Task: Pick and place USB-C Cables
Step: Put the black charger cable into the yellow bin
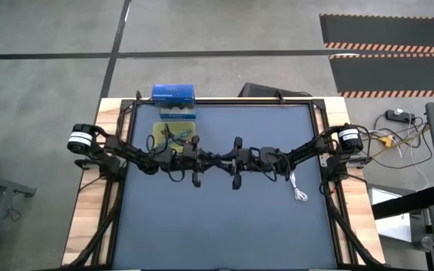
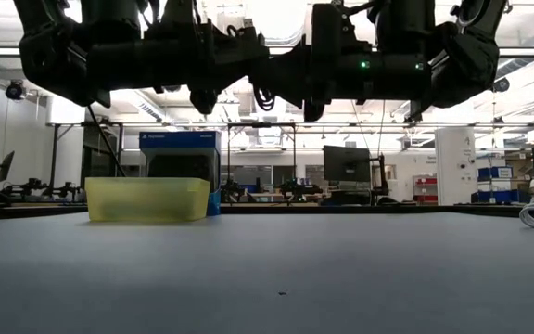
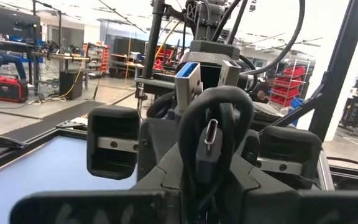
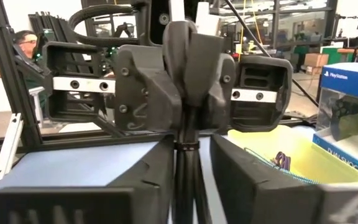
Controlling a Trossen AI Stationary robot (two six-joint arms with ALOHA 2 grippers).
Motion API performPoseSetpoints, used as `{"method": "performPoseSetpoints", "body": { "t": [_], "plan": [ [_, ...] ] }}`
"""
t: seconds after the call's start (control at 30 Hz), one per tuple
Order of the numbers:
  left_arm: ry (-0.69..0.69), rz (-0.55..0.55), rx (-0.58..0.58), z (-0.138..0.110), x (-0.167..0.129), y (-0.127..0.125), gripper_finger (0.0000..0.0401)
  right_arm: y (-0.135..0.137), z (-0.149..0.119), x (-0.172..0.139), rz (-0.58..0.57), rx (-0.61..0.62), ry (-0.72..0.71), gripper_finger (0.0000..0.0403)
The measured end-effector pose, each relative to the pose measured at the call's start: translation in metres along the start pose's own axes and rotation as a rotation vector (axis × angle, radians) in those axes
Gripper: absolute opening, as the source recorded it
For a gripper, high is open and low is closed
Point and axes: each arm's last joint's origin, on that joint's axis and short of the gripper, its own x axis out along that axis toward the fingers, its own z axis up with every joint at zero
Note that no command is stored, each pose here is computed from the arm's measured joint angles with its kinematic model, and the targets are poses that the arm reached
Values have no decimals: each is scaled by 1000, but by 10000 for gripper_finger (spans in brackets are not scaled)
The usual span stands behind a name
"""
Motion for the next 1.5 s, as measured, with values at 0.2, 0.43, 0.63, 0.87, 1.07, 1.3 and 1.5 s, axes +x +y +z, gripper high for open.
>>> {"method": "performPoseSetpoints", "body": {
  "t": [0.2,0.43,0.63,0.87,1.07,1.3,1.5],
  "plan": [
    [2,-9,-3,0,0,0,31,0,0,0,-6,7,18,151],
    [29,-4,-27,-2,0,0,31,0,9,-5,-14,0,119,180],
    [74,7,-24,-5,-1,-1,31,0,22,-13,-18,-12,204,182],
    [155,28,-12,-2,-5,-1,31,-1,32,-31,-26,-29,401,182],
    [307,83,10,0,-12,1,31,-2,45,-49,-34,-31,519,183],
    [516,227,70,14,-28,4,30,-2,60,-64,-43,-9,550,182],
    [801,380,169,41,-37,8,30,-2,64,-68,-41,-18,555,179]
  ]
}}
